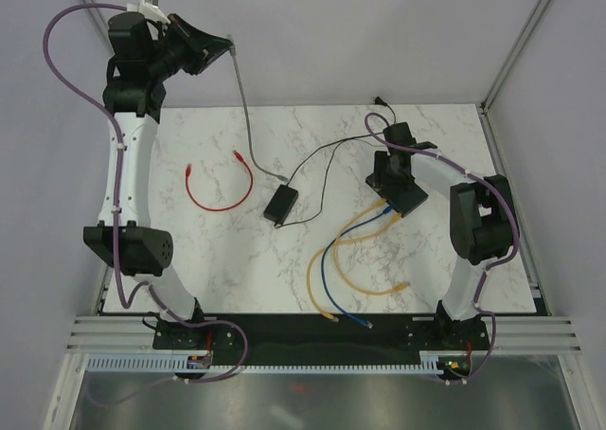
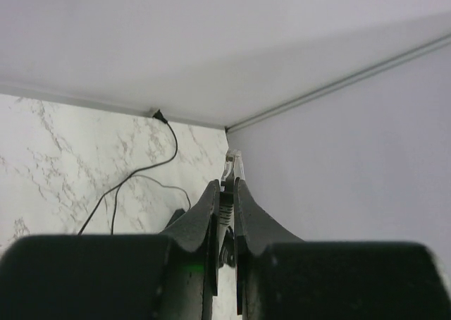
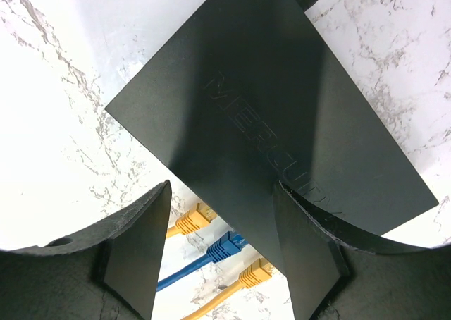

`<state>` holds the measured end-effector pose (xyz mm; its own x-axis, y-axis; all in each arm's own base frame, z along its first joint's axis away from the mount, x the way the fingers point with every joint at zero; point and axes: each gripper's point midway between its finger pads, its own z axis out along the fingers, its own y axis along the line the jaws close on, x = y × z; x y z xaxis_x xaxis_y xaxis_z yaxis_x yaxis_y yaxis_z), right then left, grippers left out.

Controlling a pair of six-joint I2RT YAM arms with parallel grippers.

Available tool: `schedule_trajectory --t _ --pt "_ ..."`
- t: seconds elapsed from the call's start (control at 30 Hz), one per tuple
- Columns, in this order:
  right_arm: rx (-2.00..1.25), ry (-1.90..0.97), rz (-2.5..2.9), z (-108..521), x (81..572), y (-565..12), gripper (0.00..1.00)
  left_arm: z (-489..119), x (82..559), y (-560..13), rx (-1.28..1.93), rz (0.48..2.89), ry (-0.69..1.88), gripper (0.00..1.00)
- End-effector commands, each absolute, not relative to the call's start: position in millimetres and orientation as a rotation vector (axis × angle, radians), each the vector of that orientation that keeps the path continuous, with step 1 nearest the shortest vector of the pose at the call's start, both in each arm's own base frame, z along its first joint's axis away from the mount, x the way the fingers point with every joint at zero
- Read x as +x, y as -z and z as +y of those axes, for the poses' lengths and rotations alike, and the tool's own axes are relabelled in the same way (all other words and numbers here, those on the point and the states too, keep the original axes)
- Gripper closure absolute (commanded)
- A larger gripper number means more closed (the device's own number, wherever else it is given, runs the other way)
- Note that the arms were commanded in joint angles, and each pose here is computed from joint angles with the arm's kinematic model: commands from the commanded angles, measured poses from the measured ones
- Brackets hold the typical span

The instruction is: Pull the plug from the switch port

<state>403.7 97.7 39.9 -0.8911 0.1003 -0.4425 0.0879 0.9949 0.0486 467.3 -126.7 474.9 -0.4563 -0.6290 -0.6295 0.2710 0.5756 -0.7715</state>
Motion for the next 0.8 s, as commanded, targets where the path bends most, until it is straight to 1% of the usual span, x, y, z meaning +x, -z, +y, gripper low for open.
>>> schedule_trajectory --t 0.0,0.07,0.13,0.17,0.23,0.27,0.3,0.33,0.37,0.43,0.47,0.63,0.77 --pt "0.135 -0.056 2.896 98 352 1 0.32 -102 510 -490 -0.421 1.634 1.130 0.98" --pt "0.137 -0.061 2.891 99 353 -1 0.32 -91 524 -480 -0.450 1.635 1.086 0.98" --pt "0.137 -0.062 2.888 99 353 -2 0.31 -78 535 -456 -0.482 1.675 1.037 0.98" --pt "0.134 -0.063 2.885 99 354 -3 0.31 -72 539 -432 -0.503 1.718 0.985 0.98" --pt "0.137 -0.062 2.886 98 353 -4 0.31 -58 530 -413 -0.545 1.763 0.899 0.98" --pt "0.134 -0.062 2.886 98 353 -4 0.31 -48 530 -380 -0.585 1.822 0.811 0.98" --pt "0.132 -0.064 2.888 99 352 -3 0.31 -42 525 -367 -0.608 1.847 0.766 0.98" --pt "0.132 -0.058 2.894 97 351 -1 0.31 -34 513 -369 -0.616 1.840 0.723 0.98" --pt "0.132 -0.060 2.897 98 350 0 0.31 -22 510 -335 -0.667 1.891 0.636 0.98" --pt "0.133 -0.070 2.905 99 350 3 0.31 -4 499 -321 -0.713 1.902 0.572 0.98" --pt "0.128 -0.076 2.907 101 350 4 0.31 1 493 -300 -0.736 1.943 0.543 0.98" --pt "0.123 -0.082 2.905 103 352 3 0.31 33 473 -253 -0.797 2.038 0.377 0.98" --pt "0.118 -0.089 2.903 103 352 2 0.31 60 466 -220 -0.725 2.131 0.185 0.98"
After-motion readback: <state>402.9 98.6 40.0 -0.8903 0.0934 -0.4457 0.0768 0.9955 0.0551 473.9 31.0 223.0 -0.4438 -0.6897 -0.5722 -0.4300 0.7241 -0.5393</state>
